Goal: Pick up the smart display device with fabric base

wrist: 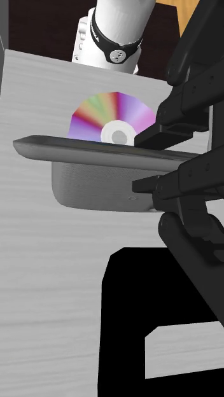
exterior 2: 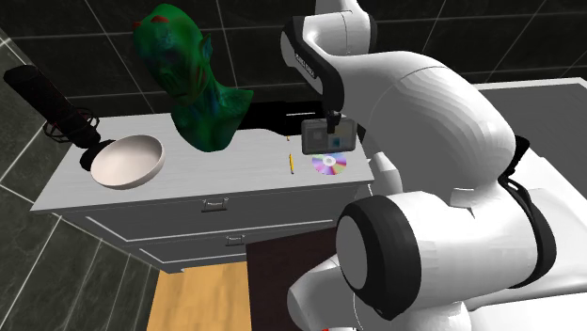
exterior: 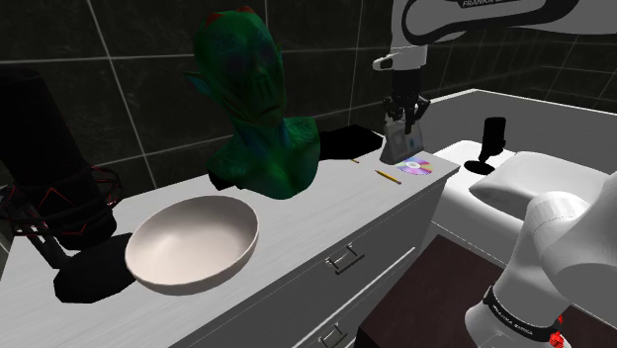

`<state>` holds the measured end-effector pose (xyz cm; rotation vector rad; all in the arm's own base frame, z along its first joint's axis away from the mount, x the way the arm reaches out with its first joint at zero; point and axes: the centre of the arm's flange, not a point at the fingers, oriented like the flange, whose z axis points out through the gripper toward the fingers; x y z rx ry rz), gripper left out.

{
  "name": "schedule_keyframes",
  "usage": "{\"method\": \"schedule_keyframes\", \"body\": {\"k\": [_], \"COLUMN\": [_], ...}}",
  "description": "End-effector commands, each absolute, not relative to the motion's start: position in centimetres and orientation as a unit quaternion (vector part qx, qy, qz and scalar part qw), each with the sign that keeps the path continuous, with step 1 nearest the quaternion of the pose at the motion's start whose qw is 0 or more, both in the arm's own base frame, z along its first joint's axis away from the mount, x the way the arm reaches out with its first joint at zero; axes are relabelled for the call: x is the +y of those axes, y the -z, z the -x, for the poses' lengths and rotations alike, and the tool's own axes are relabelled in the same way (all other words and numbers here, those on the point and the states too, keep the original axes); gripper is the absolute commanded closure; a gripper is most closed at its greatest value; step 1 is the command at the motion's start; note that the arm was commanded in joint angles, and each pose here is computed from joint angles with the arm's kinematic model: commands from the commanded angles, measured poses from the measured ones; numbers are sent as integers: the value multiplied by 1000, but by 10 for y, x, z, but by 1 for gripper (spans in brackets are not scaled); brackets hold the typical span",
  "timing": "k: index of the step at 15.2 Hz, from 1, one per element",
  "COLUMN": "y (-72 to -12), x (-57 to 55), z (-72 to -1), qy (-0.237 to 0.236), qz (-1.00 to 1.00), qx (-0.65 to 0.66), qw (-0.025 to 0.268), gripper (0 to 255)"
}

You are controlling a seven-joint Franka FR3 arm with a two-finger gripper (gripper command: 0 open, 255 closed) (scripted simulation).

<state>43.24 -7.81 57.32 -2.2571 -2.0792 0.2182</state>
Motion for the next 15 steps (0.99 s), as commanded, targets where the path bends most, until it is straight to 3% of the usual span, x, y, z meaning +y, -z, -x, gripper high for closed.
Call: {"method": "schedule_keyframes", "body": {"k": [1, 15], "y": [-573, -625], "x": [-78, -78], "z": [-432, -432], "qy": [-72, -71], "qz": [733, 733], "qx": [-675, -675], "qw": [33, 33], "gripper": [255, 255]}}
